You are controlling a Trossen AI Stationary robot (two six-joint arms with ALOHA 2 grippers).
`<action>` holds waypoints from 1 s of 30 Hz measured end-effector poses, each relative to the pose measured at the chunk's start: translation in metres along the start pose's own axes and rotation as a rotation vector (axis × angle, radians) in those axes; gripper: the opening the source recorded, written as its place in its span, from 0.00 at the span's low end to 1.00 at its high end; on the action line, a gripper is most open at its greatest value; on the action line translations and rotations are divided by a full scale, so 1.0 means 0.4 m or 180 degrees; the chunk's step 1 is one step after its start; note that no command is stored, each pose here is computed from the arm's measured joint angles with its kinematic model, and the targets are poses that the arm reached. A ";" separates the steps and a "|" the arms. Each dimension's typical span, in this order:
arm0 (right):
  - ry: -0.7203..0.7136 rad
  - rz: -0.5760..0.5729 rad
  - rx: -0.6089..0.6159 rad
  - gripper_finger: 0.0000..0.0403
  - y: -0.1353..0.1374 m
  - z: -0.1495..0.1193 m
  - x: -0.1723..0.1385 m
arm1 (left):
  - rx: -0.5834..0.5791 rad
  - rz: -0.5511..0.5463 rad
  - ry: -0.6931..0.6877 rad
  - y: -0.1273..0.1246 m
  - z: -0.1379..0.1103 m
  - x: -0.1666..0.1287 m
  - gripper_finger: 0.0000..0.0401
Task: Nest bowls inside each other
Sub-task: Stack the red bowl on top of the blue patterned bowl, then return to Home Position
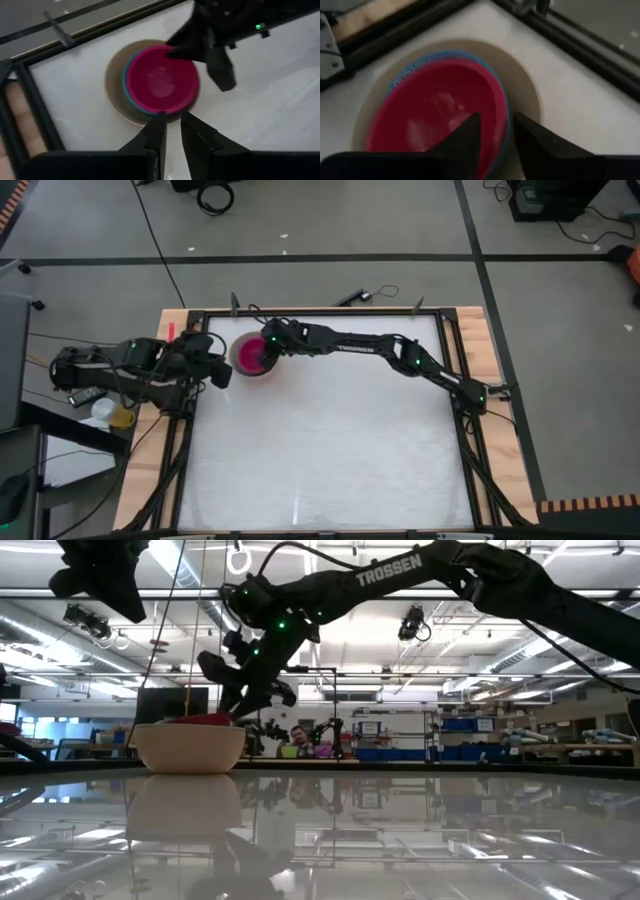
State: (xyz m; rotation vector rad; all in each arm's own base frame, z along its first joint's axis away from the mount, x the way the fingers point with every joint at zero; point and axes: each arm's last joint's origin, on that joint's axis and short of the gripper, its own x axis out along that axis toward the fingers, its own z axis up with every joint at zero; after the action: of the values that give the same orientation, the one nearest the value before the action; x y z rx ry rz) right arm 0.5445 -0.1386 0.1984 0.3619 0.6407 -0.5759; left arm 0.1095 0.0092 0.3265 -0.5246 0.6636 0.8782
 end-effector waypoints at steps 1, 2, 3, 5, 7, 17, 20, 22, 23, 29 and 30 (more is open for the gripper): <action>0.0061 0.0003 0.0027 0.33 -0.005 0.000 -0.004 | -0.0006 0.0032 0.0007 0.003 0.001 0.001 0.15; 0.0138 -0.0016 0.0051 0.36 -0.010 -0.001 -0.008 | -0.0007 0.0067 0.0018 0.005 0.001 0.002 0.15; 0.0198 -0.0044 0.0079 0.39 -0.014 0.000 -0.017 | -0.0008 0.0091 0.0026 0.008 0.001 0.003 0.15; 0.0253 -0.0084 0.0098 0.44 -0.019 0.016 -0.050 | -0.0012 0.0086 0.0020 0.009 0.001 0.002 0.15; 0.0215 -0.0065 0.0027 0.48 -0.019 0.047 -0.102 | 0.0069 0.0000 -0.0033 0.005 0.004 -0.001 0.15; 0.0002 0.0359 -0.0452 0.48 -0.036 0.133 -0.373 | 0.0360 -0.0827 -0.0676 -0.068 0.022 0.007 0.15; -0.0060 0.0516 -0.0458 0.47 -0.052 0.099 -0.447 | 0.0258 -0.1308 -0.1085 -0.103 0.002 0.034 0.13; -0.0157 0.0643 -0.0409 0.46 -0.068 0.054 -0.492 | 0.0202 -0.1627 -0.1287 -0.118 -0.024 0.060 0.11; -0.0216 0.0764 -0.0377 0.46 -0.078 0.026 -0.514 | 0.0175 -0.1768 -0.1363 -0.124 -0.040 0.077 0.10; -0.0678 0.1952 -0.0539 0.40 -0.120 -0.144 -0.651 | 0.0506 -0.2450 -0.1432 -0.146 -0.139 0.169 0.03; -0.0698 0.2095 -0.0609 0.39 -0.125 -0.173 -0.664 | 0.0565 -0.2560 -0.1381 -0.148 -0.154 0.182 0.03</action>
State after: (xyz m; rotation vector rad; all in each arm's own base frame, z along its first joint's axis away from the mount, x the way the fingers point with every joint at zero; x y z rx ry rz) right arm 0.3088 -0.0412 0.3118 0.3013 0.3289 0.0764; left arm 0.1735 -0.0251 0.2411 -0.3718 0.0941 0.1521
